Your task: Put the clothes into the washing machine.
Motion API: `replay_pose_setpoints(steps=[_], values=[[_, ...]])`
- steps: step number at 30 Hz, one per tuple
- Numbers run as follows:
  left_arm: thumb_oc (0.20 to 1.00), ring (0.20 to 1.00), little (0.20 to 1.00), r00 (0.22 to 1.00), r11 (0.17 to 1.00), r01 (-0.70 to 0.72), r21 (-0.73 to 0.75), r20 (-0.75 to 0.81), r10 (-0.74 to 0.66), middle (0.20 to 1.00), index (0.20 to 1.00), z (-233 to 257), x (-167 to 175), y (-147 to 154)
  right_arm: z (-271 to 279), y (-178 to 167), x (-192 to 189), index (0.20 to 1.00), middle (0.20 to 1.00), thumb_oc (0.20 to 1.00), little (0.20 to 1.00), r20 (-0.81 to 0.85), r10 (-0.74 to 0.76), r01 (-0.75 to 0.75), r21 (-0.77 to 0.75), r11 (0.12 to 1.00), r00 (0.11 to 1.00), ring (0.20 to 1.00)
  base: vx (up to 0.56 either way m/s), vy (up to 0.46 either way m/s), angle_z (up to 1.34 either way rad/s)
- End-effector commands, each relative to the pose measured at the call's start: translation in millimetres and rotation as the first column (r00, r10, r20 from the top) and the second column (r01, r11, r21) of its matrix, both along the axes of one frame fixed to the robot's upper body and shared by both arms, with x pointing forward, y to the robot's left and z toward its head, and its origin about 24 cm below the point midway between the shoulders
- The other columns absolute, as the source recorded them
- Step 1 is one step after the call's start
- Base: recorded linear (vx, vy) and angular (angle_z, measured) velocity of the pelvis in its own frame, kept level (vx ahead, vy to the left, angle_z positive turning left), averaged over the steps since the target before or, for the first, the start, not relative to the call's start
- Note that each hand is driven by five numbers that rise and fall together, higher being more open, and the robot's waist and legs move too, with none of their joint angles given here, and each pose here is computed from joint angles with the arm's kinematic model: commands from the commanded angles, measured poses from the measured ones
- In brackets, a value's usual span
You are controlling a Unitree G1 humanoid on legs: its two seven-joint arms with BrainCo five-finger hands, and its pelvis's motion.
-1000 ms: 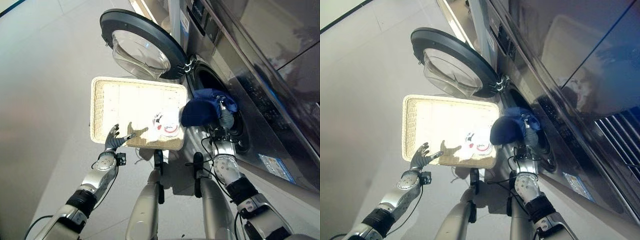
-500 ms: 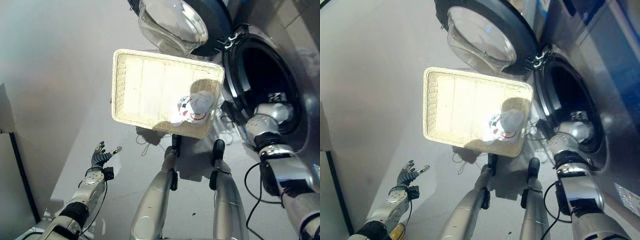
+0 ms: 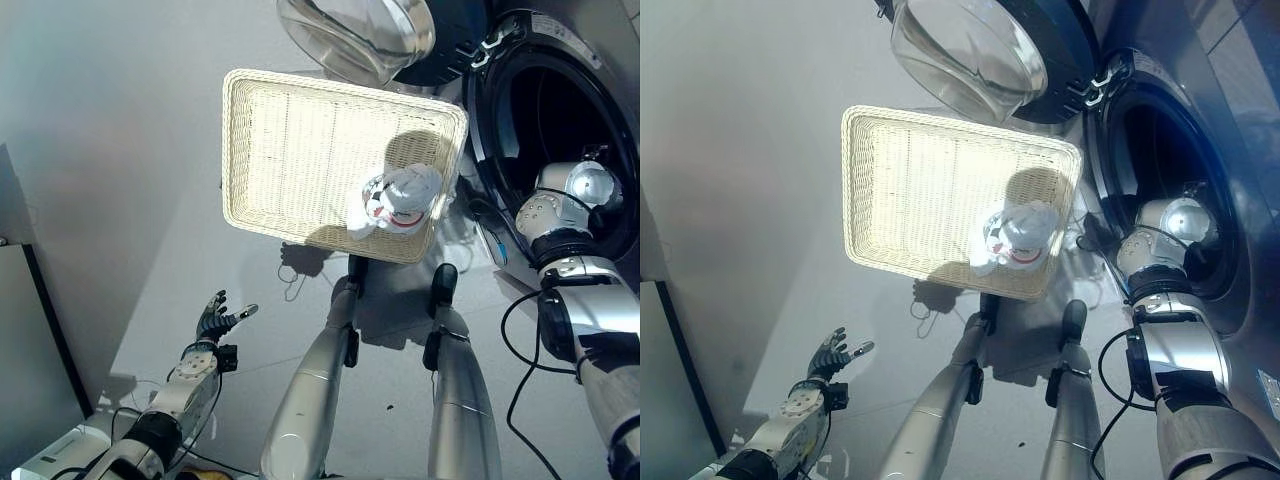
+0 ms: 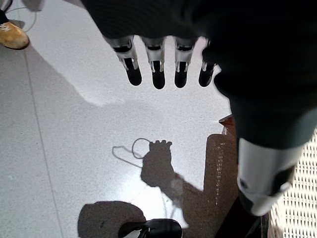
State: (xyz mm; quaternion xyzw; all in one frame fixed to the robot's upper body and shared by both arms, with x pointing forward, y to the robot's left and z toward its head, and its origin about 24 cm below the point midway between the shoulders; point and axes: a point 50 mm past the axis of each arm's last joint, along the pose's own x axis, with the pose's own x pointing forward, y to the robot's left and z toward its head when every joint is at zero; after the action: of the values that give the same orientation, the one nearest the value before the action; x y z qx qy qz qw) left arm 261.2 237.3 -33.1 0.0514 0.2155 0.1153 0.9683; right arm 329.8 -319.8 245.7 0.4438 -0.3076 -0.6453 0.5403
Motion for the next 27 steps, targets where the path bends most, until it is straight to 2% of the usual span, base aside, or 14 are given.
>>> replay_pose_setpoints(steps=[1, 3, 4, 5, 6, 8, 9, 10, 12, 13, 16, 22, 27], values=[[1.000, 1.000, 1.000, 0.995, 0.999, -0.043, -0.025, -0.091, 0.040, 1.000, 1.000, -20.1, -23.3, 8.2, 79.0, -89.2, -122.3, 0.200, 0.200, 0.200, 0.200, 0.563, -0.427, 0.519, -0.004, 0.855, 0.708, 0.200, 0.03, -0.021, 0.01], [1.000, 1.000, 1.000, 0.995, 0.999, -0.031, -0.034, -0.098, 0.027, 1.000, 1.000, -21.1, -23.7, 5.9, 80.3, -86.3, -113.3, 0.200, 0.200, 0.200, 0.200, 0.600, -0.314, 0.435, -0.063, 0.898, 0.736, 0.200, 0.01, 0.002, 0.03], [1.000, 1.000, 1.000, 0.995, 0.999, -0.027, -0.037, -0.100, 0.023, 1.000, 1.000, -21.8, -24.5, 5.8, 74.6, -91.1, -105.8, 0.514, 0.514, 0.514, 0.514, 0.592, -0.238, 0.355, -0.088, 0.931, 0.770, 0.514, 0.04, 0.001, 0.08], [1.000, 1.000, 1.000, 0.994, 0.999, -0.019, -0.042, -0.107, 0.014, 1.000, 1.000, -23.6, -26.1, 3.7, 68.2, -96.6, -88.5, 0.777, 0.777, 0.777, 0.777, 0.556, -0.068, 0.198, -0.178, 0.964, 0.829, 0.777, 0.03, -0.022, 0.11], [1.000, 1.000, 1.000, 0.994, 0.999, -0.013, -0.042, -0.107, 0.009, 1.000, 1.000, -22.7, -25.1, 3.6, 51.5, -108.3, -68.6, 1.000, 1.000, 1.000, 1.000, 0.513, 0.142, -0.002, -0.265, 0.964, 0.847, 1.000, 0.01, -0.017, 0.14], [1.000, 1.000, 1.000, 0.995, 0.999, -0.006, -0.042, -0.100, 0.001, 1.000, 1.000, -19.5, -21.4, 2.6, 35.5, -93.4, -30.5, 1.000, 1.000, 1.000, 1.000, 0.364, 0.436, -0.310, -0.355, 0.882, 0.823, 1.000, -0.02, -0.030, 0.14], [1.000, 1.000, 1.000, 0.996, 0.999, -0.003, -0.044, -0.092, -0.001, 1.000, 1.000, -17.5, -19.3, 2.2, 31.4, -80.5, -15.1, 1.000, 1.000, 1.000, 1.000, 0.270, 0.535, -0.427, -0.371, 0.825, 0.800, 1.000, 0.01, -0.028, 0.09], [1.000, 1.000, 1.000, 0.996, 0.999, -0.004, -0.050, -0.087, 0.000, 1.000, 1.000, -17.4, -19.3, 2.8, 20.1, -62.7, 4.4, 1.000, 1.000, 1.000, 1.000, 0.145, 0.670, -0.590, -0.364, 0.721, 0.728, 1.000, -0.04, -0.020, 0.05], [1.000, 1.000, 1.000, 0.997, 0.999, -0.006, -0.054, -0.080, 0.002, 1.000, 1.000, -16.8, -18.9, 3.9, 9.6, -54.3, 13.3, 1.000, 1.000, 1.000, 1.000, 0.045, 0.735, -0.677, -0.354, 0.645, 0.676, 1.000, 0.00, 0.000, 0.00], [1.000, 1.000, 1.000, 0.997, 0.998, -0.005, -0.057, -0.073, 0.001, 1.000, 1.000, -15.8, -18.0, 4.7, -1.2, -48.3, 19.1, 1.000, 1.000, 1.000, 1.000, -0.004, 0.787, -0.740, -0.343, 0.579, 0.617, 1.000, 0.00, -0.020, -0.03], [1.000, 1.000, 1.000, 0.999, 0.998, -0.001, -0.058, -0.048, -0.002, 1.000, 1.000, -14.2, -16.3, 1.3, -27.5, -45.0, 21.2, 1.000, 1.000, 1.000, 1.000, -0.023, 0.822, -0.772, -0.360, 0.525, 0.569, 1.000, -0.02, -0.015, -0.05], [1.000, 1.000, 1.000, 0.998, 0.997, -0.008, -0.076, 0.061, 0.012, 1.000, 1.000, -2.1, -6.1, -13.4, -20.7, -45.2, 20.5, 1.000, 1.000, 1.000, 1.000, 0.144, 0.773, -0.654, -0.452, 0.607, 0.618, 1.000, -0.04, 0.020, -0.03], [1.000, 1.000, 1.000, 0.988, 0.995, -0.041, -0.093, 0.144, 0.054, 1.000, 1.000, 8.2, -1.7, -17.6, -17.3, -40.0, 18.8, 1.000, 1.000, 1.000, 1.000, 0.226, 0.751, -0.589, -0.498, 0.636, 0.620, 1.000, -0.02, 0.047, 0.00]])
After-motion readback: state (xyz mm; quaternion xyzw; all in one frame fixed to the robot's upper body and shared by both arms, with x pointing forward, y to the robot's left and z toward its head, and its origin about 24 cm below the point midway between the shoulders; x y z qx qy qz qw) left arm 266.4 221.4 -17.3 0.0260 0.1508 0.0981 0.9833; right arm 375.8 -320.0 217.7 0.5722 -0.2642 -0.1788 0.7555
